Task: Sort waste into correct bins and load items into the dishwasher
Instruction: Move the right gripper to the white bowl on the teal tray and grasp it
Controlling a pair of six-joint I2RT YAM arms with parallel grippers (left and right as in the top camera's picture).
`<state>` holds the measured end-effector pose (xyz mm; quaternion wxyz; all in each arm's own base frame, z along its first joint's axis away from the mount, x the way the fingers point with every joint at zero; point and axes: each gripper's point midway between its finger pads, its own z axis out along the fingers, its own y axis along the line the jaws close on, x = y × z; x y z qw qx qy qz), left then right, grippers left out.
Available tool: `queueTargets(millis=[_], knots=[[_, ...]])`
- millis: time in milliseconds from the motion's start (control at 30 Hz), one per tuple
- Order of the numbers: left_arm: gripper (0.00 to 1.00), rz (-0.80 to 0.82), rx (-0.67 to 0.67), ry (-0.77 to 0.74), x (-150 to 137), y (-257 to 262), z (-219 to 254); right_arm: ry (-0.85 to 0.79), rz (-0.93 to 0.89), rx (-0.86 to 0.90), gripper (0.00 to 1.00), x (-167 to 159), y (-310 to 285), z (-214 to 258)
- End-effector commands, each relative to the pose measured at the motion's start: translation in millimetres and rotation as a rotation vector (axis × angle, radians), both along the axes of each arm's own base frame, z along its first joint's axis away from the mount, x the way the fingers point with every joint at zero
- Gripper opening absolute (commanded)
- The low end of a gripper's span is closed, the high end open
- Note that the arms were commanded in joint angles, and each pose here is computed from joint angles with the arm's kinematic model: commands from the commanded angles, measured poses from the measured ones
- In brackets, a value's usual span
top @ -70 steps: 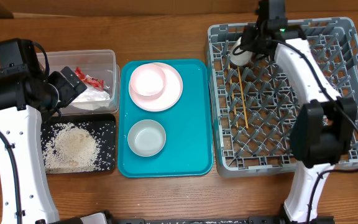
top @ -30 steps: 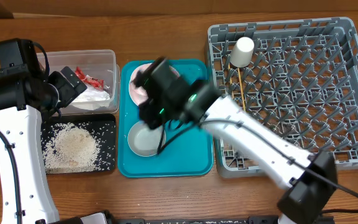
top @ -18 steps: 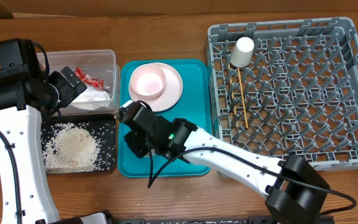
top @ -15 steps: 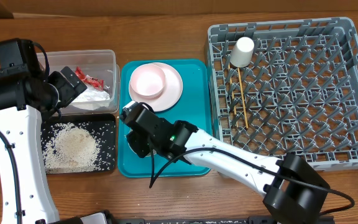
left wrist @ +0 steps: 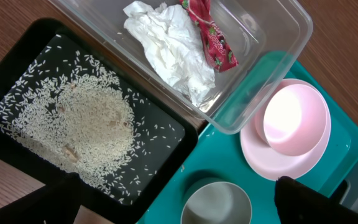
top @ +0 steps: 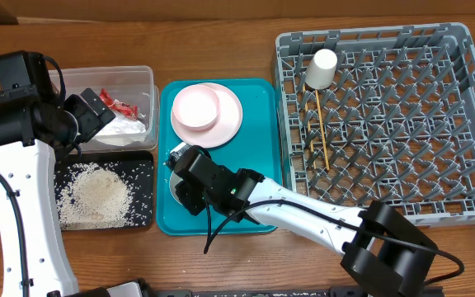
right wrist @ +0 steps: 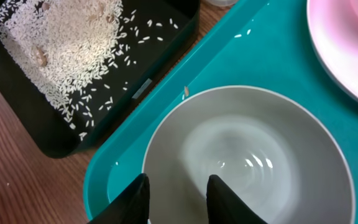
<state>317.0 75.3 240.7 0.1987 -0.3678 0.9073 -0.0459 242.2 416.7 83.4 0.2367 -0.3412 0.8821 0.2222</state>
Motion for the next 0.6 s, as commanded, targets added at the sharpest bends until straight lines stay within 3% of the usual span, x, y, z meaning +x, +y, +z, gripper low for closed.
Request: queueTargets(millis=[0,400,567], knots=[[1.00,0.003,-0.006,0.005,0,0,-2,0.030,0.026,0.002,0.29,-8,7,-14],[1.00,0.003,-0.006,0.005,0,0,-2,0.056,0.057,-0.035,0.29,-22,12,-35],[1.00,0.003,-0.006,0.005,0,0,-2,0.075,0.051,-0.090,0.22,-27,1,-42]])
